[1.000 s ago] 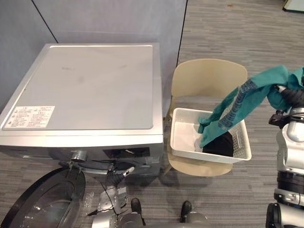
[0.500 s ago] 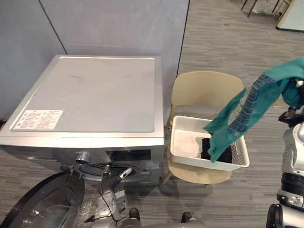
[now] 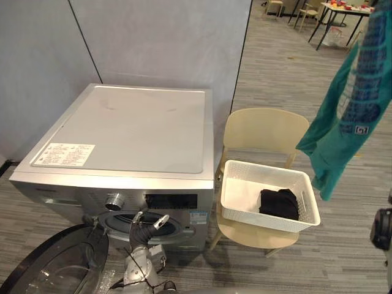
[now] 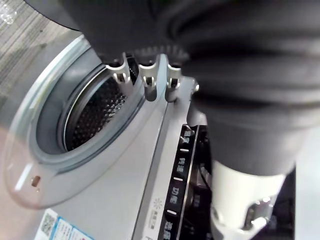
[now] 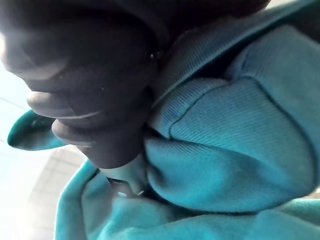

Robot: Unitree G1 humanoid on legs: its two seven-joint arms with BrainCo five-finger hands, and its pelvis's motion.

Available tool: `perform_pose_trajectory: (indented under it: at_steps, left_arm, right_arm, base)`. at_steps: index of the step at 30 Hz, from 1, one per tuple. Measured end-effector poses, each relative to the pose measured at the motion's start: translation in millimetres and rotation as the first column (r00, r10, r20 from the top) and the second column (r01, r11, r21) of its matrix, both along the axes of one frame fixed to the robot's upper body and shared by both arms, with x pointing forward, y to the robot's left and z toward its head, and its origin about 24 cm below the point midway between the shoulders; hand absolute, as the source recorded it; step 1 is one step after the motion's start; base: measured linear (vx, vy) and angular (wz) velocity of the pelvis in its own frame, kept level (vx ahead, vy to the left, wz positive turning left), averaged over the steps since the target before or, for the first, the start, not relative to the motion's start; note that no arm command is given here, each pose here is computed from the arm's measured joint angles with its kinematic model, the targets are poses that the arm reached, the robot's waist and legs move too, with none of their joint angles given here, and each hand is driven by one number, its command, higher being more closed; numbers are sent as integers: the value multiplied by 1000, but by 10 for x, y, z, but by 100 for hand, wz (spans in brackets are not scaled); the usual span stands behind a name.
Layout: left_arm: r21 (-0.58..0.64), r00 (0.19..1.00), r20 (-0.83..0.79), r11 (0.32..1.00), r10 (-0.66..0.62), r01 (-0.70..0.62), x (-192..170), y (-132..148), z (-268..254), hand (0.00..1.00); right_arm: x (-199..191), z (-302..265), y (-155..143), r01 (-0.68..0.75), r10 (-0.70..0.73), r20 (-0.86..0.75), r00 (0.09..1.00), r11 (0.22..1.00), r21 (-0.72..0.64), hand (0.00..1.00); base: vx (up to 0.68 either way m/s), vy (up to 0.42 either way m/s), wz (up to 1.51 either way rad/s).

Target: Pick up the laundry basket with both hands and put the clothes into the washing machine.

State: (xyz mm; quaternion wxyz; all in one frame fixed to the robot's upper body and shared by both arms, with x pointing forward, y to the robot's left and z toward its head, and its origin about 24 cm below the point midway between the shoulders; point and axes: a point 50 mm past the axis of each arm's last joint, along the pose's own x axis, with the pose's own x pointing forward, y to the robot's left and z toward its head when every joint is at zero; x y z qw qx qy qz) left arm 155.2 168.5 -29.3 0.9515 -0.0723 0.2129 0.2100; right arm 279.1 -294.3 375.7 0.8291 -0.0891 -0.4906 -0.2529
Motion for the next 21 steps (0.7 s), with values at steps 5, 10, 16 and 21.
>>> perform_pose_trajectory:
  at_steps: [5, 10, 16, 21]
  left_arm:
    - [23, 963, 264, 998, 56, -64, 135, 51, 512, 0]
    - [24, 828, 559, 998, 36, -60, 360, 20, 1090, 0]
    - [16, 753, 650, 988, 106, -153, 297, 165, 1329, 0]
    - [9, 659, 741, 979, 129, -203, 234, 237, 1570, 0]
  right_arm:
    - [91, 307, 101, -61, 60, 39, 997, 998, 31, 100]
    - [119, 477, 372, -142, 143, 73, 987, 990, -21, 100]
    - [139, 533, 672, -275, 278, 121, 953, 961, -37, 100]
    - [137, 455, 1064, -439, 444, 147, 884, 896, -66, 100]
  base:
    - [5, -4, 20]
    - [-10, 3, 9]
    - [1, 0, 1]
    - [29, -5, 14]
